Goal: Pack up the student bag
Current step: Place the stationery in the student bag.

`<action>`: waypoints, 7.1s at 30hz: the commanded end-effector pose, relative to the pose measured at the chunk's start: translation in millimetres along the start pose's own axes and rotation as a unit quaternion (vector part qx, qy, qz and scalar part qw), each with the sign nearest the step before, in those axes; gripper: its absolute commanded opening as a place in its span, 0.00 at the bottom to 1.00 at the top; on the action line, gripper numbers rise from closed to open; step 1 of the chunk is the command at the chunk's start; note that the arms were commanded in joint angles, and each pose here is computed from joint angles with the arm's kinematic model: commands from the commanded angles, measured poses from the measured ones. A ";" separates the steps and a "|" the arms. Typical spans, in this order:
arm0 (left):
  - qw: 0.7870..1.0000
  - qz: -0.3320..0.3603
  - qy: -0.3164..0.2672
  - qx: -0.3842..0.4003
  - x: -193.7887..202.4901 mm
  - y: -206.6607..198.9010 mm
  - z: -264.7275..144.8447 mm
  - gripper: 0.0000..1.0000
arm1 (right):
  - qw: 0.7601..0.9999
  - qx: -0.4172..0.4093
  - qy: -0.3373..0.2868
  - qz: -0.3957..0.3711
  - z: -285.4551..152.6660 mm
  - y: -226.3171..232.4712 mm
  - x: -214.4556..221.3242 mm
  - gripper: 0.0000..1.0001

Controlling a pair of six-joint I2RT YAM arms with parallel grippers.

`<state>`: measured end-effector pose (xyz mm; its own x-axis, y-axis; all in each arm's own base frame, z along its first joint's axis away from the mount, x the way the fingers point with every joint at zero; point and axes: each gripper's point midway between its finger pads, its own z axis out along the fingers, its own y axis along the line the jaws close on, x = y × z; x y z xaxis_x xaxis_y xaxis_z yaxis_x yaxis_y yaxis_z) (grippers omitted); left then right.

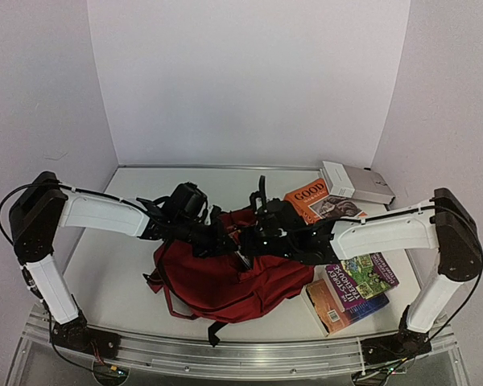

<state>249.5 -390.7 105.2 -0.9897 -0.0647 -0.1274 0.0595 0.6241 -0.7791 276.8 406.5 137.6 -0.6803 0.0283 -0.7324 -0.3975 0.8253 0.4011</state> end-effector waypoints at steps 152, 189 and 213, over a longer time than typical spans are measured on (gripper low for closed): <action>0.982 0.101 0.061 0.147 -43.4 -62.9 62.4 0.00 | 0.972 -0.220 -0.086 -0.003 -36.9 49.1 -76.5 0.00; 0.993 0.110 -0.039 -0.001 -63.0 -17.6 -15.6 0.40 | 0.983 -0.148 -0.101 0.025 -45.8 15.3 -72.4 0.00; 0.991 0.130 -0.026 0.026 -41.6 -57.8 2.7 0.00 | 0.984 -0.089 -0.132 0.075 -32.9 -5.3 -83.7 0.00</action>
<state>291.7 -403.5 121.5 -0.9505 0.0555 -0.3057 0.2690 0.6394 -0.7203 292.8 372.9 151.3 -0.6705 0.1008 -0.7351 -0.4389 0.7450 0.5024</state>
